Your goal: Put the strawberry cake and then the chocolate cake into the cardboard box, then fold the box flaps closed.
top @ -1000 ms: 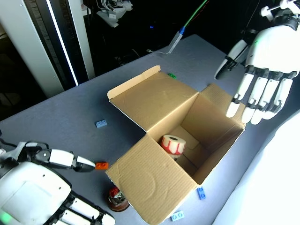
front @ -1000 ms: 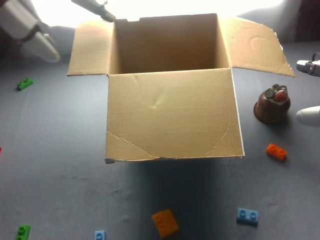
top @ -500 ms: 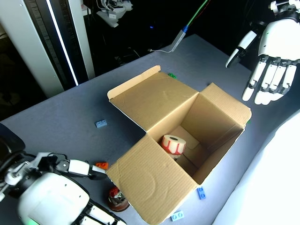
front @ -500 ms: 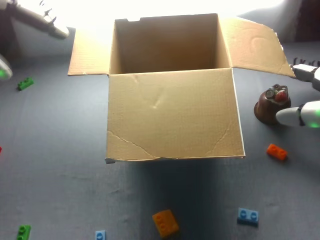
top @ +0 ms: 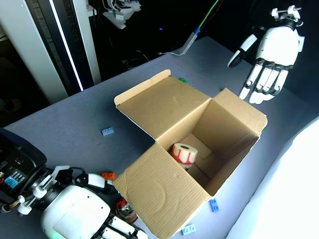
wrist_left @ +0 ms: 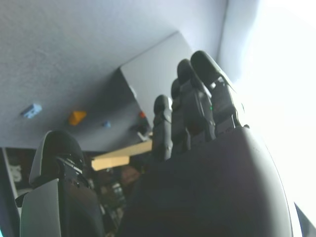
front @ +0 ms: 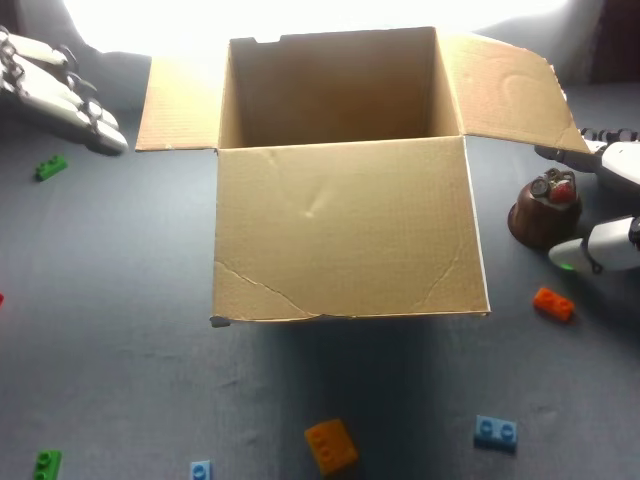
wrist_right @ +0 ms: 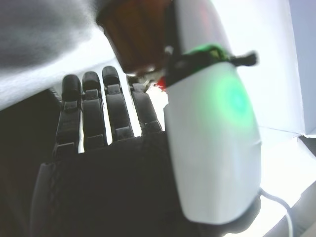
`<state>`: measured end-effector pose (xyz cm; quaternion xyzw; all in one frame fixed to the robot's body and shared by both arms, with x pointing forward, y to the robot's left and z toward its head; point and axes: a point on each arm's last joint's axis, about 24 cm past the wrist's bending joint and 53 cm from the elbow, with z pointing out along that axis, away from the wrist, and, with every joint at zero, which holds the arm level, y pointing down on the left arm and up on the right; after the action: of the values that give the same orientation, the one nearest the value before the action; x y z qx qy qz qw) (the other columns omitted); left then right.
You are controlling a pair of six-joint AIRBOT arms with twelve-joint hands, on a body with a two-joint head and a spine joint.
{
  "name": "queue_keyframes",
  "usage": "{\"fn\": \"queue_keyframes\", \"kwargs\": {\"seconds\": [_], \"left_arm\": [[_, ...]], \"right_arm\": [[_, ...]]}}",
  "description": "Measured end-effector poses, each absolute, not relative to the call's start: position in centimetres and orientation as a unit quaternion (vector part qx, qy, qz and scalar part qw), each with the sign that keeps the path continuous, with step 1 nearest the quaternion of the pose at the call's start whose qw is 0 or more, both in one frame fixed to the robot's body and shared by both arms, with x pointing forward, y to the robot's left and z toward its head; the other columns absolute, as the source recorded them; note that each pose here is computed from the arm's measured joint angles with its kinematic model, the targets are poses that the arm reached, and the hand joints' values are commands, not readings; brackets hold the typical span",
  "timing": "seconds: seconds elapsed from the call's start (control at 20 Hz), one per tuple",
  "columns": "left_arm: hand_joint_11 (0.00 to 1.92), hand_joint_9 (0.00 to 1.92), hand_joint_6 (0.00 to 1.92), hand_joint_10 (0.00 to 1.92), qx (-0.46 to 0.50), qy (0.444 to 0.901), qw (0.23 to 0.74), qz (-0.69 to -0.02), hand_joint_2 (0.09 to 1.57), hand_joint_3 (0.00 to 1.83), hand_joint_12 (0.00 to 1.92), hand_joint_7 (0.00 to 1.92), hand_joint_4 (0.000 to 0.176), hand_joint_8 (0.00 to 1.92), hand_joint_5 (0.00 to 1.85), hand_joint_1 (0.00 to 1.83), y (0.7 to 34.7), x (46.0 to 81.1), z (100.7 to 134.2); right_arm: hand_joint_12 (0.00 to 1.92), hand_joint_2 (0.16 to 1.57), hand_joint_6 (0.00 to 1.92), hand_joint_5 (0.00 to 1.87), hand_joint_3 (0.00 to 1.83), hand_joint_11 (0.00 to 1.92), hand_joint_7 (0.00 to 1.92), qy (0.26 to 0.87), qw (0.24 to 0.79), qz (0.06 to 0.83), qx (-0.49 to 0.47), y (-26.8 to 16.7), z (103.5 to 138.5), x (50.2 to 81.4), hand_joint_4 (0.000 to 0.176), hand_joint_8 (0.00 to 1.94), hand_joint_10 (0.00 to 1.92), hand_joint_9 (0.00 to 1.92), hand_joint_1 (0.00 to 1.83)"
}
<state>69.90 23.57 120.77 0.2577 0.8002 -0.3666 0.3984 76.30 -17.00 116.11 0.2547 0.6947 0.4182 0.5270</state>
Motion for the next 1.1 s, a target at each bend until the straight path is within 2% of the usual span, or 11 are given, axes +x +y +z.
{"fn": "queue_keyframes", "kwargs": {"seconds": [0.35,0.45,0.55,0.65,0.7,0.8,0.85,0.9,0.95,1.0,1.1], "left_arm": [[0.0,0.33,0.0,0.01,0.272,0.79,0.402,-0.375,1.01,0.0,1.1,0.23,0.075,0.0,0.21,0.53,23.1,69.1,120.6],[0.0,0.33,0.0,0.01,0.284,0.787,0.399,-0.375,1.0,0.0,1.12,0.23,0.068,0.0,0.21,0.49,22.6,68.8,120.4],[0.0,0.32,0.0,0.0,0.293,0.779,0.402,-0.382,1.02,0.0,1.11,0.22,0.081,0.0,0.19,0.46,22.1,68.4,120.5],[0.0,0.34,0.0,0.01,0.308,0.777,0.398,-0.378,1.02,0.0,1.14,0.22,0.078,0.0,0.19,0.48,22.0,68.0,119.9],[0.0,0.34,0.0,0.01,0.312,0.779,0.395,-0.373,1.03,0.01,1.14,0.22,0.074,0.0,0.18,0.47,22.2,67.9,119.4],[0.0,0.34,0.0,0.0,0.309,0.782,0.389,-0.377,1.04,0.01,1.12,0.21,0.075,0.0,0.16,0.44,22.3,67.7,118.9],[0.0,0.33,0.0,0.0,0.311,0.781,0.385,-0.381,1.04,0.01,1.12,0.21,0.083,0.0,0.16,0.43,22.1,67.4,118.8],[0.0,0.32,0.0,0.0,0.315,0.779,0.385,-0.382,1.05,0.01,1.11,0.2,0.078,0.0,0.16,0.42,22.0,67.3,118.7],[0.0,0.33,0.01,0.0,0.326,0.772,0.391,-0.38,1.04,0.0,1.11,0.21,0.08,0.0,0.18,0.46,21.7,67.1,118.7],[0.0,0.34,0.01,0.01,0.335,0.768,0.391,-0.38,1.04,0.0,1.11,0.22,0.076,0.01,0.19,0.48,21.4,66.9,118.4],[0.0,0.33,0.01,0.0,0.341,0.767,0.388,-0.381,1.04,0.0,1.11,0.22,0.08,0.01,0.19,0.48,21.1,66.7,118.2]], "right_arm": [[0.44,0.95,0.0,0.06,0.0,0.0,0.12,0.694,0.529,0.418,0.252,-16.9,116.2,76.4,0.013,0.0,0.01,0.13,1.0],[0.53,0.93,0.0,0.08,0.0,0.0,0.14,0.693,0.529,0.42,0.252,-16.7,116.3,76.5,0.02,0.0,0.0,0.14,1.02],[0.48,0.94,0.01,0.09,0.0,0.0,0.15,0.691,0.53,0.422,0.251,-16.5,116.5,76.5,0.024,0.0,0.0,0.14,1.03],[0.39,0.97,0.01,0.13,0.01,0.0,0.16,0.69,0.532,0.423,0.251,-16.5,116.6,76.6,0.045,0.0,0.01,0.15,1.05],[0.42,0.99,0.02,0.15,0.02,0.0,0.2,0.69,0.533,0.422,0.249,-16.6,116.7,76.6,0.042,0.01,0.02,0.19,1.05],[0.93,1.05,0.07,0.4,0.02,0.0,0.48,0.69,0.535,0.421,0.246,-16.6,116.8,76.6,0.0,0.05,0.09,0.47,1.07],[1.21,1.1,0.08,0.56,0.02,0.04,0.64,0.689,0.537,0.421,0.245,-16.6,116.8,76.6,0.0,0.05,0.15,0.64,1.1],[1.32,1.13,0.09,0.76,0.01,0.21,0.83,0.688,0.538,0.421,0.245,-16.6,116.9,76.6,0.0,0.06,0.27,0.81,1.14],[1.62,1.16,0.85,0.87,0.01,0.31,0.86,0.685,0.541,0.422,0.245,-16.7,117.1,76.7,0.0,0.99,0.63,0.81,1.18],[1.79,1.18,1.0,0.9,0.0,0.35,0.82,0.68,0.547,0.423,0.245,-16.8,117.6,76.8,0.0,1.28,1.09,0.67,1.19],[1.85,1.16,0.89,0.99,0.0,0.42,0.83,0.679,0.548,0.423,0.245,-16.9,117.6,76.8,0.0,1.35,1.29,0.63,1.22]]}}
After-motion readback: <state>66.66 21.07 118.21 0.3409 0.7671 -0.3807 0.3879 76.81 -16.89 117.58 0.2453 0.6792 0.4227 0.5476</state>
